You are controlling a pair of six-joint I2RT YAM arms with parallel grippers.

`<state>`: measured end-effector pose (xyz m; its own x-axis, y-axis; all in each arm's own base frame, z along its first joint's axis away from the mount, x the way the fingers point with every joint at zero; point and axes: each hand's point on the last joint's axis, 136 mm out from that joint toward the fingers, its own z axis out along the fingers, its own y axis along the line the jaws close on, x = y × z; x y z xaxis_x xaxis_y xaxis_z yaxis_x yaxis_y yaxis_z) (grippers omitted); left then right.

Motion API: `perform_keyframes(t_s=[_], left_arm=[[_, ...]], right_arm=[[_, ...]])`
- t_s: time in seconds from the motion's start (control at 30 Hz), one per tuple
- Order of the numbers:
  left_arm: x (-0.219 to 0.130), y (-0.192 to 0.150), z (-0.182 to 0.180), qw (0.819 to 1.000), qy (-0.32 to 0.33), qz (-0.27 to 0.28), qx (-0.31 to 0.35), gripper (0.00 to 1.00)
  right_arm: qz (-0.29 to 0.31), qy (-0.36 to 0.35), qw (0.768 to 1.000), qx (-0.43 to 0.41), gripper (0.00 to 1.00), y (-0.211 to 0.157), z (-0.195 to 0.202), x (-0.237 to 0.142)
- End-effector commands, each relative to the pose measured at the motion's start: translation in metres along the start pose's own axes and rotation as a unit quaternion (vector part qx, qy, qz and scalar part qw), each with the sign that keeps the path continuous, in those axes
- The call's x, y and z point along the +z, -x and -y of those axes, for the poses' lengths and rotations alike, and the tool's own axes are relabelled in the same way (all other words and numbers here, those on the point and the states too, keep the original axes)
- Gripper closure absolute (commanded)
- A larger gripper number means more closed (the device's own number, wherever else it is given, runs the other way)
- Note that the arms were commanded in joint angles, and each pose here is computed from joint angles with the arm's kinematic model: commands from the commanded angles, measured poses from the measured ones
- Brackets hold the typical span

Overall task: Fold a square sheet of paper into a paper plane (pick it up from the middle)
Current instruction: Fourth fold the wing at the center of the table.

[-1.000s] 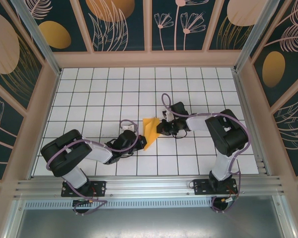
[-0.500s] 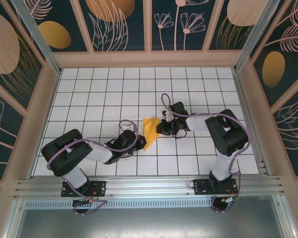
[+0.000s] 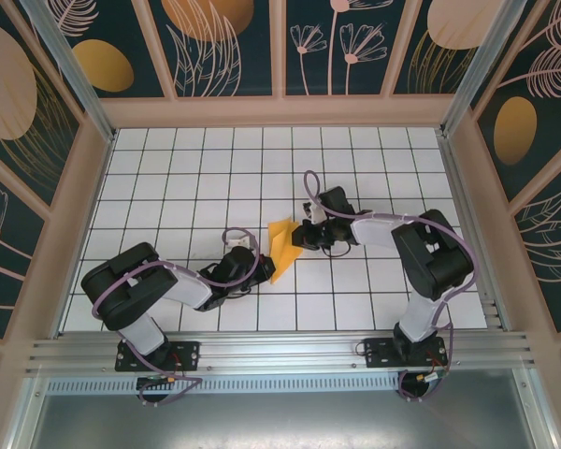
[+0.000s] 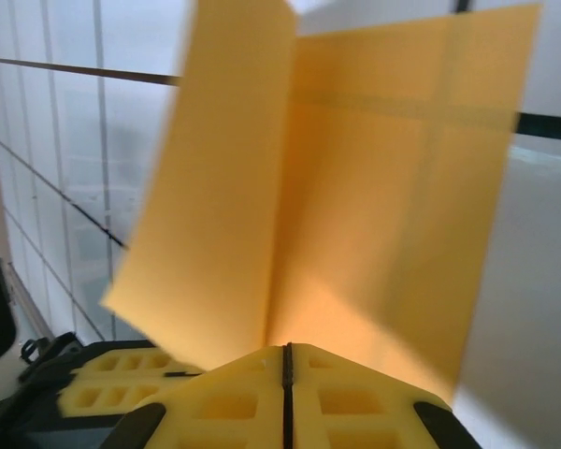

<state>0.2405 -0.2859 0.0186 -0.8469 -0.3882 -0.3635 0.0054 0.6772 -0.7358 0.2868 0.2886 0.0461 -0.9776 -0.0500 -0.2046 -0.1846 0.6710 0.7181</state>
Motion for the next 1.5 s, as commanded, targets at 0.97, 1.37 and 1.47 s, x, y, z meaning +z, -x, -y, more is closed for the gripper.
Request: perform_keyframes(t_s=[0.97, 1.37, 1.47], left_arm=[[-0.008, 0.006, -0.012, 0.999, 0.046, 0.006, 0.015, 0.78], [-0.015, 0.023, -0.001, 0.998, 0.044, 0.023, 0.031, 0.69], [-0.015, 0.028, 0.004, 0.999, 0.038, 0.023, 0.032, 0.68]], right_arm=[[-0.021, 0.044, 0.999, -0.013, 0.89, -0.002, -0.024, 0.037], [-0.022, 0.039, 0.999, -0.015, 0.89, -0.003, -0.022, 0.036], [-0.023, 0.039, 0.999, -0.015, 0.89, -0.004, -0.022, 0.035]])
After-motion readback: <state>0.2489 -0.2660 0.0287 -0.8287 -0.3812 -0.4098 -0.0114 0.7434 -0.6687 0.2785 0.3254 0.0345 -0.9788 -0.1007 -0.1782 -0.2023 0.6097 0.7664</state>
